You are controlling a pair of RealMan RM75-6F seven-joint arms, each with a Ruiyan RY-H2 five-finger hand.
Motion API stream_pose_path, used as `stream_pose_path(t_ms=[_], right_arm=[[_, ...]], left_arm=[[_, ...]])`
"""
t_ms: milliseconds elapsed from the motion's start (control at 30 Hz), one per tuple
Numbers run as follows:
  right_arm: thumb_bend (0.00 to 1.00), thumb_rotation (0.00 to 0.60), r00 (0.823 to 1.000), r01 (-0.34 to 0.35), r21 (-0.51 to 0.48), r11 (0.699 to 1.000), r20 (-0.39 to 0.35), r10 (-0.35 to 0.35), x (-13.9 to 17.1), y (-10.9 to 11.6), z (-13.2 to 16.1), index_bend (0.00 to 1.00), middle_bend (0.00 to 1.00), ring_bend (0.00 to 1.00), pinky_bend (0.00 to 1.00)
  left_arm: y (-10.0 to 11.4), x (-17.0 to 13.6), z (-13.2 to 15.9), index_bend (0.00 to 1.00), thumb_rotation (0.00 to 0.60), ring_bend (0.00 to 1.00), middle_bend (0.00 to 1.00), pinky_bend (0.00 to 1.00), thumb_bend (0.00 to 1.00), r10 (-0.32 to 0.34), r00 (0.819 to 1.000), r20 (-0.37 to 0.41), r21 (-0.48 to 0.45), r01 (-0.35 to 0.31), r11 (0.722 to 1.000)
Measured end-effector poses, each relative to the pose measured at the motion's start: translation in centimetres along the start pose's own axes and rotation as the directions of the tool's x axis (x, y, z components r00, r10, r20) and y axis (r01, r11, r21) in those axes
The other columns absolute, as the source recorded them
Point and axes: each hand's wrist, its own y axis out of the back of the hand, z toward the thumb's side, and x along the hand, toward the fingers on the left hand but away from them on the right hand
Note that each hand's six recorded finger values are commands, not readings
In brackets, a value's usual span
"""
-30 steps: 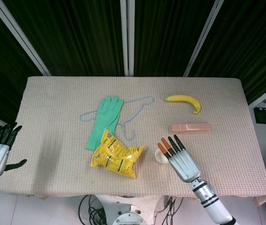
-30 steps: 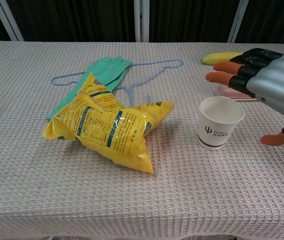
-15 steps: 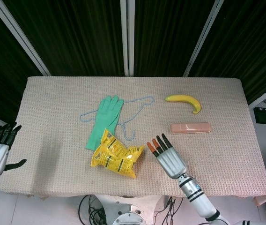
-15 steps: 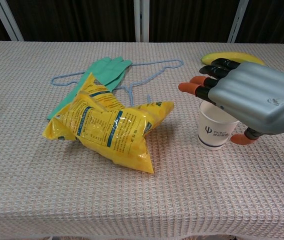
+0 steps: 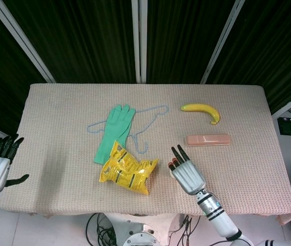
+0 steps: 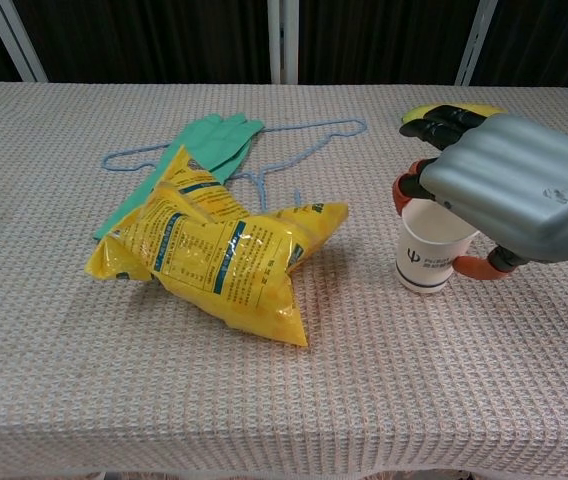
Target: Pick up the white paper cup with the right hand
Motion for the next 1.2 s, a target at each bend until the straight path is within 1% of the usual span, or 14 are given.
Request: stream_pose_path(t_ms=[67, 167, 267, 367, 433, 467, 500, 600, 667, 767, 867, 1000, 1067, 1200], right_arm=[[0.18, 0.600, 1.000, 0.009, -0.054, 0.998, 0.015, -0.009, 0.1, 0.1, -0.6, 0.40, 0.43, 0.01, 0.00], [0.18, 0.600, 0.999, 0.022, -0.199, 0.980, 0.045, -0.013, 0.4, 0.1, -1.6, 0.40, 0.44, 0.01, 0.00], [0.18, 0.600, 0.997, 0.032, -0.400, 0.916, 0.075, -0.002, 0.7, -0.3, -2.7, 0.40, 0.44, 0.01, 0.00], [0.18, 0.600, 0.995, 0.044, -0.613, 0.789, 0.100, 0.023, 1.1, -1.2, -3.9, 0.40, 0.44, 0.01, 0.00], [0.18, 0.600, 0.992, 0.061, -0.739, 0.670, 0.120, 0.043, 1.4, -2.0, -4.8, 0.40, 0.44, 0.01, 0.00], [0.18, 0.600, 0.990, 0.071, -0.784, 0.617, 0.130, 0.051, 1.6, -2.5, -5.2, 0.40, 0.44, 0.01, 0.00], [0.18, 0.600, 0.988, 0.085, -0.832, 0.548, 0.143, 0.064, 1.8, -3.1, -5.7, 0.40, 0.44, 0.01, 0.00], [0.17, 0.600, 0.980, 0.120, -0.905, 0.407, 0.175, 0.099, 2.4, -5.0, -7.2, 0.38, 0.42, 0.00, 0.00], [0.14, 0.600, 0.973, 0.137, -0.921, 0.366, 0.194, 0.124, 2.9, -6.3, -8.3, 0.26, 0.34, 0.00, 0.00], [0.06, 0.600, 0.965, 0.142, -0.923, 0.359, 0.210, 0.159, 3.7, -8.1, -9.6, 0.05, 0.16, 0.00, 0.00], [0.02, 0.600, 0.962, 0.119, -0.911, 0.396, 0.204, 0.182, 4.3, -8.9, -9.9, 0.00, 0.02, 0.00, 0.00], [0.00, 0.600, 0.964, 0.086, -0.869, 0.488, 0.196, 0.178, 5.0, -9.0, -10.1, 0.00, 0.00, 0.00, 0.00], [0.00, 0.600, 0.969, 0.084, -0.848, 0.523, 0.191, 0.155, 5.2, -8.5, -10.1, 0.00, 0.00, 0.00, 0.00], [0.00, 0.600, 0.980, 0.085, -0.777, 0.624, 0.178, 0.088, 5.5, -6.9, -10.1, 0.00, 0.00, 0.00, 0.00]], left_arm=[[0.0, 0.0, 0.0, 0.00, 0.600, 0.00, 0.00, 0.00, 0.04, -0.002, 1.000, -0.001, 0.000, 0.002, 1.000], [-0.2, 0.1, 0.0, 0.00, 0.600, 0.00, 0.00, 0.00, 0.04, -0.006, 1.000, 0.000, 0.002, 0.006, 1.000], [-0.3, 0.2, 0.2, 0.00, 0.600, 0.00, 0.00, 0.00, 0.04, -0.010, 1.000, 0.004, 0.006, 0.010, 1.000], [-0.5, 0.3, 0.4, 0.00, 0.600, 0.00, 0.00, 0.00, 0.04, -0.016, 1.000, 0.008, 0.011, 0.016, 1.000], [-0.7, 0.3, 0.5, 0.00, 0.600, 0.00, 0.00, 0.00, 0.04, -0.020, 1.000, 0.009, 0.014, 0.020, 1.000], [-0.8, 0.4, 0.5, 0.00, 0.600, 0.00, 0.00, 0.00, 0.04, -0.023, 1.000, 0.009, 0.016, 0.023, 1.000], [-0.8, 0.4, 0.5, 0.00, 0.600, 0.00, 0.00, 0.00, 0.04, -0.025, 1.000, 0.009, 0.017, 0.025, 1.000], [-1.0, 0.4, 0.6, 0.00, 0.600, 0.00, 0.00, 0.00, 0.04, -0.028, 1.000, 0.008, 0.019, 0.028, 0.999], [-1.0, 0.5, 0.5, 0.00, 0.600, 0.00, 0.00, 0.00, 0.04, -0.028, 1.000, 0.008, 0.019, 0.028, 0.999], [-0.9, 0.5, 0.5, 0.00, 0.600, 0.00, 0.00, 0.00, 0.04, -0.027, 1.000, 0.006, 0.018, 0.027, 0.999], [-1.0, 0.5, 0.5, 0.00, 0.600, 0.00, 0.00, 0.00, 0.04, -0.028, 1.000, 0.006, 0.018, 0.028, 0.999], [-0.9, 0.5, 0.5, 0.00, 0.600, 0.00, 0.00, 0.00, 0.04, -0.027, 1.000, 0.008, 0.018, 0.027, 0.999], [-0.9, 0.4, 0.5, 0.00, 0.600, 0.00, 0.00, 0.00, 0.04, -0.027, 1.000, 0.008, 0.017, 0.026, 1.000], [-0.9, 0.4, 0.5, 0.00, 0.600, 0.00, 0.00, 0.00, 0.04, -0.026, 1.000, 0.009, 0.017, 0.025, 1.000]])
